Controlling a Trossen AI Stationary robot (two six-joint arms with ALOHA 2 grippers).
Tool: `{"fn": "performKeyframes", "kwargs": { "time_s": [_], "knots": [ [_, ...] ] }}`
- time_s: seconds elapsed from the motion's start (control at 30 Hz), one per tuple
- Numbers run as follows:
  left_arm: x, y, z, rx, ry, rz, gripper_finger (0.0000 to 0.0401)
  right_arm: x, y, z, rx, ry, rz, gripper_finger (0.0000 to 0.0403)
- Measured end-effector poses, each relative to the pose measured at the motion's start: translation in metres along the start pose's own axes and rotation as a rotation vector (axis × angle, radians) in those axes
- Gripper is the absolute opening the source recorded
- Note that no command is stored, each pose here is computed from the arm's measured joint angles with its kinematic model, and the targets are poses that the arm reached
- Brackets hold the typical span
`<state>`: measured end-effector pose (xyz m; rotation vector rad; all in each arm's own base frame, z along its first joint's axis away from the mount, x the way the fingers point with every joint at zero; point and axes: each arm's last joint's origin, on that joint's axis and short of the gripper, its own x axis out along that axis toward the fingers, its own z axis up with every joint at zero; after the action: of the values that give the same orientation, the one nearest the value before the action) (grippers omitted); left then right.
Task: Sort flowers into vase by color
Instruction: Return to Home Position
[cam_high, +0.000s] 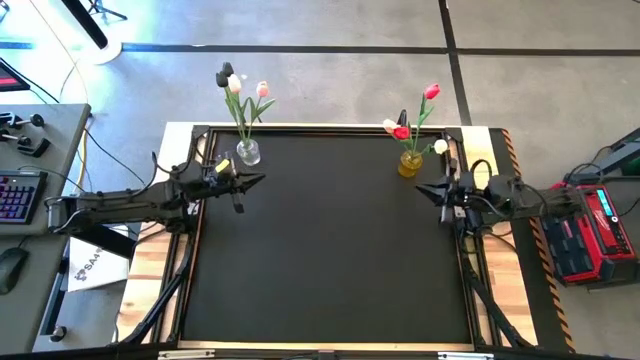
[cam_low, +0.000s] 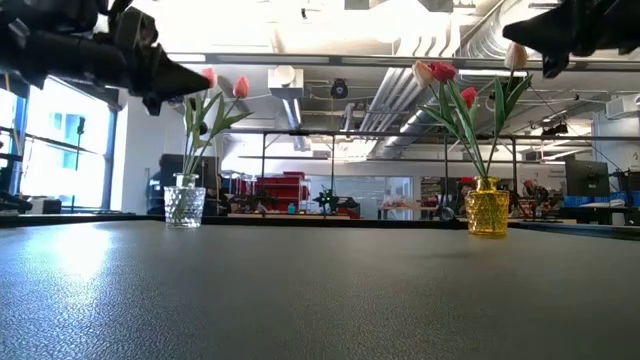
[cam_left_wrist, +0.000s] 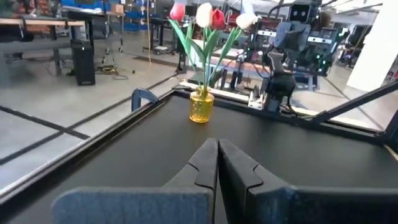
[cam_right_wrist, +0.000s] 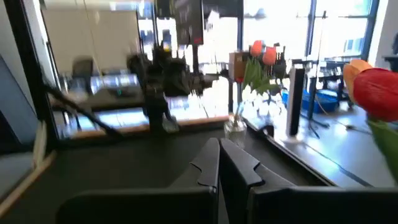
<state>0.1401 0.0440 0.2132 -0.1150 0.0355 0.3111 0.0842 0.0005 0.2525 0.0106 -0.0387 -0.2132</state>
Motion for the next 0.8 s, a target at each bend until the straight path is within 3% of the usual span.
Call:
{"fn": "performKeyframes", "kwargs": {
  "time_s": [0.17, 0.63, 0.8],
  "knots": [
    [-0.007, 0.001, -0.011, -0.019, 0.001, 0.000, 0.0000, 0.006, 0.002, -0.021, 0.067, -0.093, 0.021, 0.0000],
    [-0.032, 0.001, -0.013, 0.041, 0.032, -0.018, 0.0000, -0.005, -0.002, -0.036, 0.052, -0.014, -0.016, 0.0000],
    [-0.036, 0.001, -0.027, 0.016, 0.006, -0.060, 0.0000, -0.001, -0.001, -0.046, 0.096, -0.018, -0.004, 0.0000]
  ]
}}
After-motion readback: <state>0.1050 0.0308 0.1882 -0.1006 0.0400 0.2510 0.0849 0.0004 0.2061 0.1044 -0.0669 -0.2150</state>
